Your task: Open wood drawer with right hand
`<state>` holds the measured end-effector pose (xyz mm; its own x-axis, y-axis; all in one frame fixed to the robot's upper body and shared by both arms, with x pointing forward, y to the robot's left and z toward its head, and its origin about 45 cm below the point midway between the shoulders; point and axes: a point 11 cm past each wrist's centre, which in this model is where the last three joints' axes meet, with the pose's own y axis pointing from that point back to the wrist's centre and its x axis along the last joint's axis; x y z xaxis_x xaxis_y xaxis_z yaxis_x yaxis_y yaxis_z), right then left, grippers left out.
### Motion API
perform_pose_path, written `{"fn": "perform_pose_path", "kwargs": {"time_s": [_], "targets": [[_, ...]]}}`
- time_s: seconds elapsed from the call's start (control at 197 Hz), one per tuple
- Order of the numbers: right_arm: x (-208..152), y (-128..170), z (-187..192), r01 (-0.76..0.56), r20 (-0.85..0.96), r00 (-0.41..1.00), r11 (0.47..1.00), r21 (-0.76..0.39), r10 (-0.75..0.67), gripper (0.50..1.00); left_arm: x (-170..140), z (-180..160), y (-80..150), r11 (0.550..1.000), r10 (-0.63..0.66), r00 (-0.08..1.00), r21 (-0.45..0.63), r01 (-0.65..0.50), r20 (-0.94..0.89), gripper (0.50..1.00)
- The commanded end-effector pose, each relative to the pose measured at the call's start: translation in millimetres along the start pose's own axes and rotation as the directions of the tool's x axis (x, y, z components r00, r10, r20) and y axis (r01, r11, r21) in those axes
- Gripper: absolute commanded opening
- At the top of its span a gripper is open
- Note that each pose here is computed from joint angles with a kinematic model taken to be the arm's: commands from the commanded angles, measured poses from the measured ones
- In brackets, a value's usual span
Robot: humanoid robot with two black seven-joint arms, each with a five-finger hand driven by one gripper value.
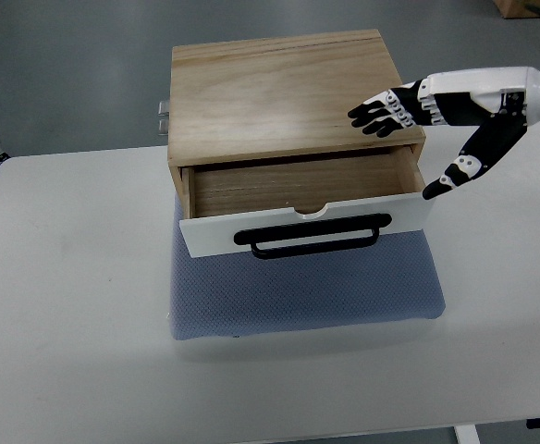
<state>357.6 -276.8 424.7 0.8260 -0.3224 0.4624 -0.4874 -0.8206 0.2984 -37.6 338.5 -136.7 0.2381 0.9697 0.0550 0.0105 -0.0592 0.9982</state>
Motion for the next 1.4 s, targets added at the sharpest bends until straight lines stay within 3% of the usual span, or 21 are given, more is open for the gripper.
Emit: {"fn": "perform_pose_path", "kwargs": {"time_s": [0.0,0.137,0.345,0.507,0.623,0.699,0.978,1.11,1.394], "targets": [[32,18,-1,-0.121,0.054,0.991,0.992,0.031,0.119,0.944,0,0,0,1.0,0.0,1.0,0.0,0.0,0.0,1.0],[71,41,18,-0.294,0.216,0.937,0.954,0.056,0.275,0.944,0,-1,0,1.0,0.0,1.0,0.001,0.0,0.0,1.0],[93,58,64,-0.48,0.47,0.79,0.874,0.075,0.393,0.944,0,0,0,1.0,0.0,1.0,0.0,0.0,0.0,1.0],[110,71,120,-0.667,0.648,0.589,0.743,0.054,0.482,0.944,0,0,0,1.0,0.0,1.0,0.0,0.0,0.0,1.0],[104,72,178,-0.78,0.772,0.377,0.625,-0.033,0.512,0.944,0,0,0,1.0,0.0,1.0,0.0,0.0,0.0,1.0],[95,71,203,-0.808,0.802,0.288,0.583,-0.09,0.524,0.944,0,0,0,1.0,0.0,1.0,0.0,0.0,0.0,1.0],[39,17,264,-0.705,0.871,0.001,0.618,-0.348,0.491,0.944,0,0,0,1.0,0.0,1.0,0.0,0.0,0.0,1.0],[26,-5,268,-0.666,0.886,-0.023,0.654,-0.36,0.464,0.944,0,0,0,1.0,0.0,1.0,0.0,0.0,0.0,1.0],[20,-23,264,-0.659,0.905,-0.012,0.677,-0.327,0.425,0.944,0,0,0,1.0,0.0,1.0,0.0,0.0,0.0,1.0]]}}
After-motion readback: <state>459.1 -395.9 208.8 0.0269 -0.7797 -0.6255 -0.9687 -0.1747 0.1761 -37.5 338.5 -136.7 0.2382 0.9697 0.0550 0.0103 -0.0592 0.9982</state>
